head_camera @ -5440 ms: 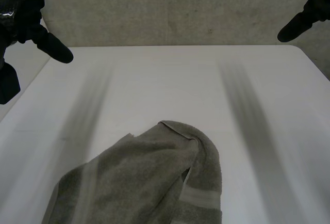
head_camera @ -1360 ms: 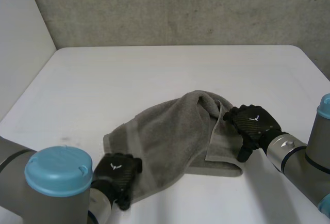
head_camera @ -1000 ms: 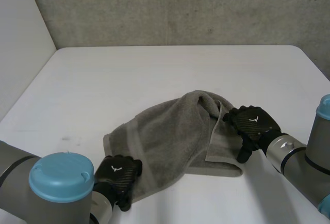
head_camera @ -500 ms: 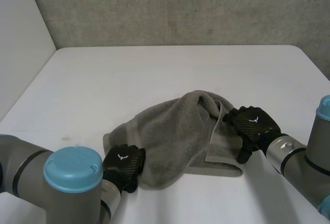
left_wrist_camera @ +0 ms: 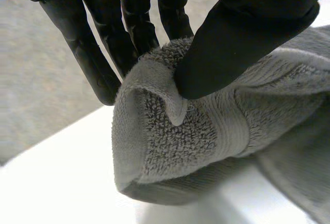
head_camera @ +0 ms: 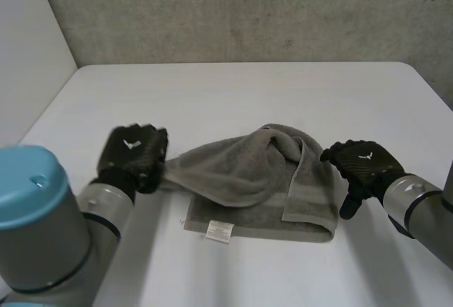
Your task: Fold the towel.
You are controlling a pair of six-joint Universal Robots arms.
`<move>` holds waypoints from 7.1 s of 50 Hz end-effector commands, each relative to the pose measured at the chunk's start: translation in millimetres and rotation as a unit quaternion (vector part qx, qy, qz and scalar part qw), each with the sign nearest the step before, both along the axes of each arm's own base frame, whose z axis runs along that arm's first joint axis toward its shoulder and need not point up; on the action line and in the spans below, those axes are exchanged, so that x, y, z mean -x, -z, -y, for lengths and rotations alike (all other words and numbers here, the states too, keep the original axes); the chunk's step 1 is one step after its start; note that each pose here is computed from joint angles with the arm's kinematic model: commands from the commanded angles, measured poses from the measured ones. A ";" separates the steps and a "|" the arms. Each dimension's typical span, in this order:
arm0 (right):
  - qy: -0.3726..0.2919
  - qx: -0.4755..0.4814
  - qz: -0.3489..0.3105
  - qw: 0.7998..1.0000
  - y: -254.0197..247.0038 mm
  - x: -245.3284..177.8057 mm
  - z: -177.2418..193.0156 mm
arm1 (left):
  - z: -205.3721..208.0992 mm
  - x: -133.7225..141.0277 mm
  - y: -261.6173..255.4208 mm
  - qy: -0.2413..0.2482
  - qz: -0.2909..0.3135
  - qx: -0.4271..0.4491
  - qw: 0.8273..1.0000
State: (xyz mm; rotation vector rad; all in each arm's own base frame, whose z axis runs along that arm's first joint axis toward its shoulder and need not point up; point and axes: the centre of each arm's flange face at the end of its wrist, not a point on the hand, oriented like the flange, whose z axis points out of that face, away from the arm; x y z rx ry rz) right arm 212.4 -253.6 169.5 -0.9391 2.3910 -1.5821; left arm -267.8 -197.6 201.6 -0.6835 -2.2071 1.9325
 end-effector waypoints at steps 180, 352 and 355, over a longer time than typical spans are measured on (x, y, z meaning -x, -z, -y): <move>-0.025 -0.009 0.009 1.000 47.9 37.0 31.0 | 130.6 -42.4 9.6 -0.112 -0.027 0.052 0.992; -0.109 -0.007 -0.049 0.993 25.1 30.4 48.6 | 77.8 -63.7 45.3 -0.043 0.105 -0.042 0.993; -0.108 0.006 -0.044 0.993 29.0 29.8 49.8 | 77.8 -63.7 45.7 -0.046 0.106 -0.042 0.992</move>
